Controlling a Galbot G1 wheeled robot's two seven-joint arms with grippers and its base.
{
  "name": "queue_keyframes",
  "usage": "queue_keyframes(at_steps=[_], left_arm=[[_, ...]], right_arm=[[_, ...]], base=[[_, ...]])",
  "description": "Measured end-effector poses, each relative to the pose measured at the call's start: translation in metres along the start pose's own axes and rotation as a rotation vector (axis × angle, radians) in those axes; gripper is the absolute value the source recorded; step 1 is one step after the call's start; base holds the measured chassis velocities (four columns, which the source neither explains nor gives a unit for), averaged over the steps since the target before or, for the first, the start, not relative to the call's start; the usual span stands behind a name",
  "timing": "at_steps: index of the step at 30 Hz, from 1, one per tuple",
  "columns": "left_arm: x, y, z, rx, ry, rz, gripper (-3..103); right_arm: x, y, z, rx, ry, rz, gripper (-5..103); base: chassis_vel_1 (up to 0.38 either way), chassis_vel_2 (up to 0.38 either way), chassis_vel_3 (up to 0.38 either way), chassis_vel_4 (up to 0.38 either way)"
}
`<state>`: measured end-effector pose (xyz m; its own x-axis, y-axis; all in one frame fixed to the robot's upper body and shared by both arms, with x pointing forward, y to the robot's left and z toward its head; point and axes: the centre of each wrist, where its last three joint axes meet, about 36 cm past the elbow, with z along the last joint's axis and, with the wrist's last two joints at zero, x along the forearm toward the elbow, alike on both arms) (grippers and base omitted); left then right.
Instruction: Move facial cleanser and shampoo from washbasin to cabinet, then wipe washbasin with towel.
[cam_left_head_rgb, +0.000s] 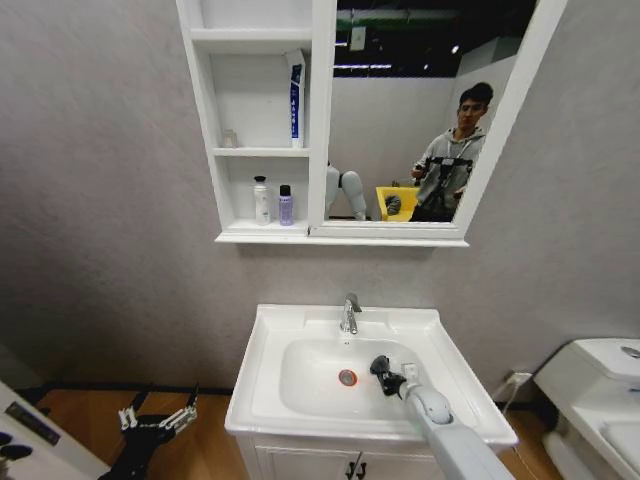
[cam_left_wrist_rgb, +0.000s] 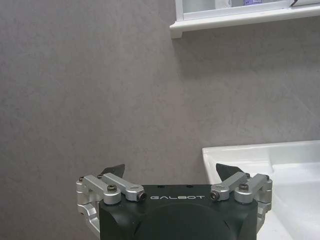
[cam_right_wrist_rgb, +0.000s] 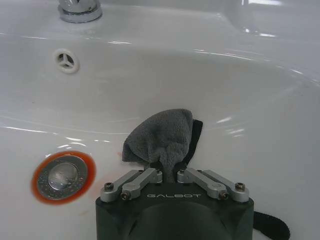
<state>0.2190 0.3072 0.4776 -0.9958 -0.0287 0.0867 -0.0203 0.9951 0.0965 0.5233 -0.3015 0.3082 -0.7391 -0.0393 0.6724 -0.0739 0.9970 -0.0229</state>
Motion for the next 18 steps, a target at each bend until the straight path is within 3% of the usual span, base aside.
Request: queue_keyframes(at_steps=[5,11,13,18], left_arm=[[0.0,0.0,0.0,0.0,0.0,0.0,100],[0.0,0.0,0.0,0.0,0.0,0.0,100],[0.0,0.0,0.0,0.0,0.0,0.0,100],[0.0,0.0,0.0,0.0,0.0,0.0,100]], right_arm=[[-0.015,0.038,-0.002,-0.051,0.028,-0.067,8],[-0.017,0.077,0.004,-0.028,0.057,-0.119,8],[-0.016,0.107,-0.001,-0.034,0.056,-0.177,8],[-0.01,0.14,-0.015,-0.051,0.055,-0.249,8]], base=[[0.0,0.0,0.0,0.0],[0.0,0.0,0.0,0.0],[-0.034,-0.012,-0.004,-0.009],[0.0,0.0,0.0,0.0]])
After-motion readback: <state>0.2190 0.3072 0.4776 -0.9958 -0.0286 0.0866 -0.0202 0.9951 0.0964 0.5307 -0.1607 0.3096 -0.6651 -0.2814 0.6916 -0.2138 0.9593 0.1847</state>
